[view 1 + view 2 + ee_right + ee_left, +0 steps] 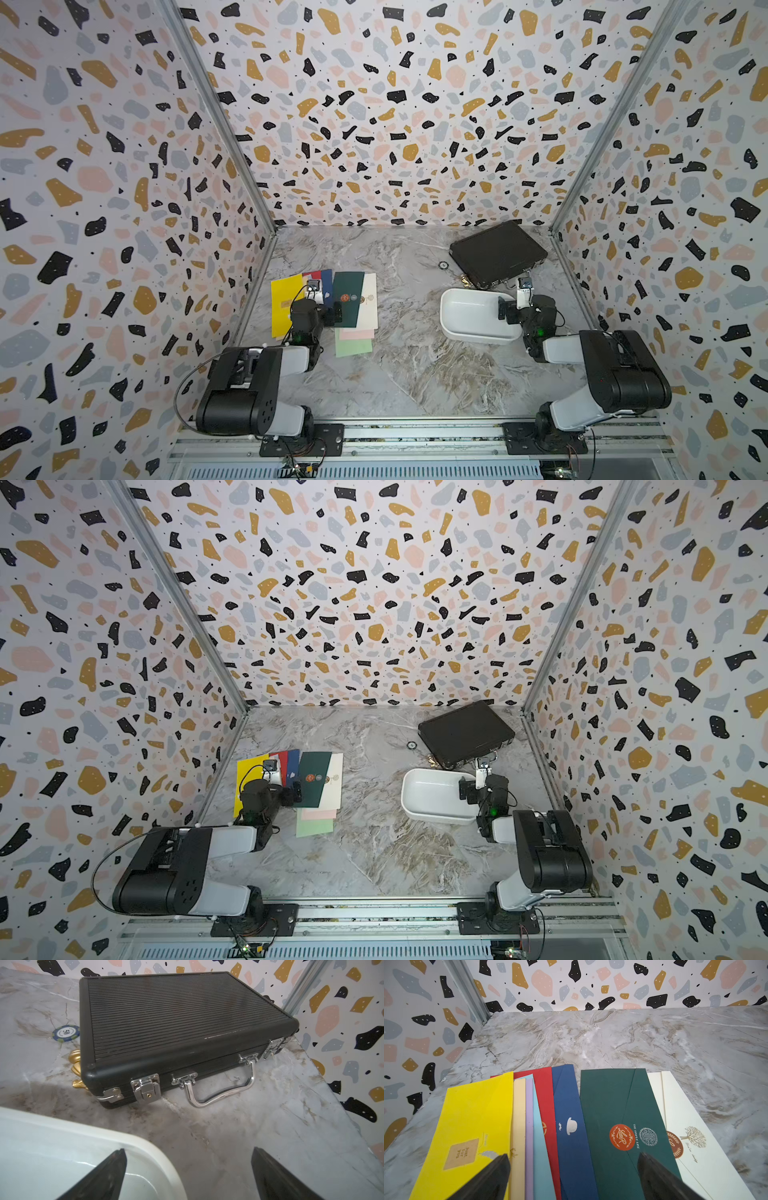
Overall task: Put the sealed envelopes into the storage box
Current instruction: Adjust the storage box at the center of the board.
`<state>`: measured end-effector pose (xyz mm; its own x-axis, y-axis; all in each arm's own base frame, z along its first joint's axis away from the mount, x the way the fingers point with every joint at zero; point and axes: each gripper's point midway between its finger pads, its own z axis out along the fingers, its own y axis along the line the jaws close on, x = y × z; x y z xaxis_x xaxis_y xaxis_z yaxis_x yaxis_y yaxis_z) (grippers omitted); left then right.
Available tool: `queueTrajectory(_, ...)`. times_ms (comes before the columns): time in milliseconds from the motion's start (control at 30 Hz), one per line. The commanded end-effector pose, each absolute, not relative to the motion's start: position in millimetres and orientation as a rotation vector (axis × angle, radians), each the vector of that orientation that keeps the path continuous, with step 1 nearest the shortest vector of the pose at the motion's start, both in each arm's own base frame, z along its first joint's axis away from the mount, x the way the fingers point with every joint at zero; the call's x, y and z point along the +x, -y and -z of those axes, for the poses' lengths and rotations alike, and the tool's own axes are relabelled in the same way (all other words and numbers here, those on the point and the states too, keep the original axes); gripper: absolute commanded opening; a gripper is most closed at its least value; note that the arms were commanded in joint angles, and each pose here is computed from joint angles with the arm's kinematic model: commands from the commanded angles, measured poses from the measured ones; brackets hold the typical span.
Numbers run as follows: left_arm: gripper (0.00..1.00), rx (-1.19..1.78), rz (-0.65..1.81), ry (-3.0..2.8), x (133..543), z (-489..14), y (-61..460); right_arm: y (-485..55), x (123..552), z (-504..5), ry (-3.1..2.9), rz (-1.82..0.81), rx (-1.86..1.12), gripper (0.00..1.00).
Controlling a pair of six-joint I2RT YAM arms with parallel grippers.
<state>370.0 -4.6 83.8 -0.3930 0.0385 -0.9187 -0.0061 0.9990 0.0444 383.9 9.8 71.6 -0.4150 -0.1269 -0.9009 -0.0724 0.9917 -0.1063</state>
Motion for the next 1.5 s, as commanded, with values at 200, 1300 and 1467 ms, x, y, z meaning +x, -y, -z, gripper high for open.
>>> queueTrajectory(200,0.99,0.034,-0.048,-1.92,376.5,-99.2,4.0,-9.0,385.3,-82.0,-1.965,0.059,-0.133,0.99)
queueTrajectory(1300,0.99,-0.012,-0.076,-1.926,377.5,-98.8,-3.7,-6.5,385.4,-81.8,-1.967,0.069,-0.118,0.99)
queueTrajectory(1467,0.99,-0.129,-0.159,-1.855,369.5,-114.0,-23.2,-6.4,385.7,-81.9,-1.969,0.07,-0.116,0.99)
